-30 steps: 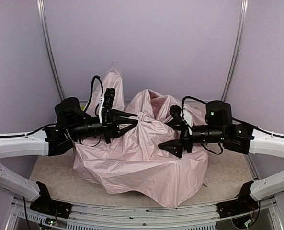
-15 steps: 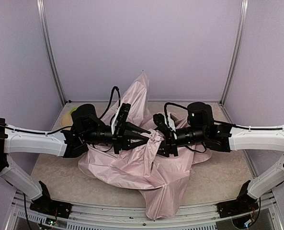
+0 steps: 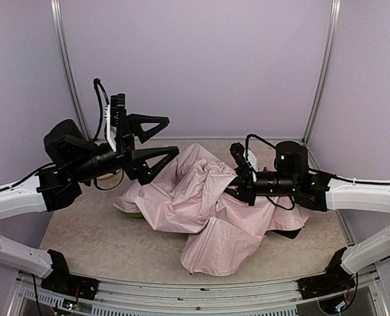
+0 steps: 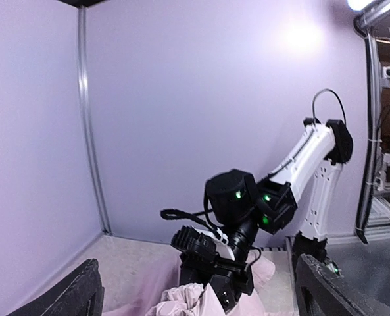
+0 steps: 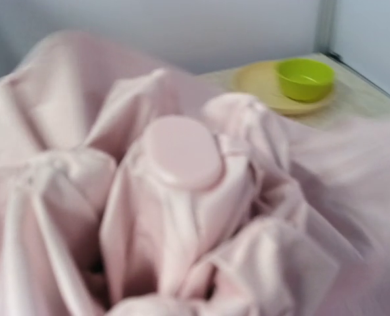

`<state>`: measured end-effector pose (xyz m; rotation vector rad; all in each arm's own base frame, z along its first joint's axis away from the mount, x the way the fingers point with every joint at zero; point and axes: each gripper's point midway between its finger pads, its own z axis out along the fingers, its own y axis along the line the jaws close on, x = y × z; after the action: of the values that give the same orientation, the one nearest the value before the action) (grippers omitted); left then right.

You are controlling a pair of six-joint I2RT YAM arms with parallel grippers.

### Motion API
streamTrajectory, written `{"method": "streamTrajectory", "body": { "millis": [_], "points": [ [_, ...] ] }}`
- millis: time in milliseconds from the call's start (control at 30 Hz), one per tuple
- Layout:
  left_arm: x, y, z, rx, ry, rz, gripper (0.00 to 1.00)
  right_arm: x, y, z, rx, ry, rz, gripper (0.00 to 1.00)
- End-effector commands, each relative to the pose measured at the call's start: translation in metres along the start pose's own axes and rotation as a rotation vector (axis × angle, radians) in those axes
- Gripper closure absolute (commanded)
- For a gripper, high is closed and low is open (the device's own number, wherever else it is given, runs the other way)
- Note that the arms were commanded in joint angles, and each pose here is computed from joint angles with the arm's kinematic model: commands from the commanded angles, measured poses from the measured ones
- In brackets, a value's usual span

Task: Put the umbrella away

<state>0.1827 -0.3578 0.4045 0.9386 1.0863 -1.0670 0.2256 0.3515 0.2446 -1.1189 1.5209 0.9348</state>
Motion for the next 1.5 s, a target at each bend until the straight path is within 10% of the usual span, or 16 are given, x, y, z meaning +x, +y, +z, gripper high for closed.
{"method": "streamTrajectory", "body": {
  "millis": [0, 200, 400, 900, 1167, 1467],
  "points": [
    [0.000, 0.024, -0.040, -0.239, 0.058, 0.011, 0.01, -0.026, -0.020, -0.023, 0.095, -0.059, 0.033, 0.76],
    [0.079, 0.030, -0.074, -0.357, 0.213, -0.186, 0.01, -0.039, -0.026, -0.054, 0.143, -0.109, -0.021, 0.75],
    [0.109, 0.013, -0.089, -0.306, 0.106, -0.182, 0.01, -0.039, -0.019, -0.060, 0.115, -0.134, -0.042, 0.75],
    [0.132, -0.016, 0.028, 0.051, 0.162, -0.025, 0.01, -0.053, 0.064, 0.006, -0.273, -0.126, -0.075, 0.74],
    [0.160, -0.054, 0.017, 0.204, 0.158, -0.085, 0.01, -0.068, 0.072, 0.019, -0.305, -0.216, -0.108, 0.72],
    [0.188, -0.058, 0.008, 0.203, 0.171, -0.054, 0.46, -0.051, 0.055, 0.032, -0.224, -0.158, -0.025, 0.40]
  ]
}}
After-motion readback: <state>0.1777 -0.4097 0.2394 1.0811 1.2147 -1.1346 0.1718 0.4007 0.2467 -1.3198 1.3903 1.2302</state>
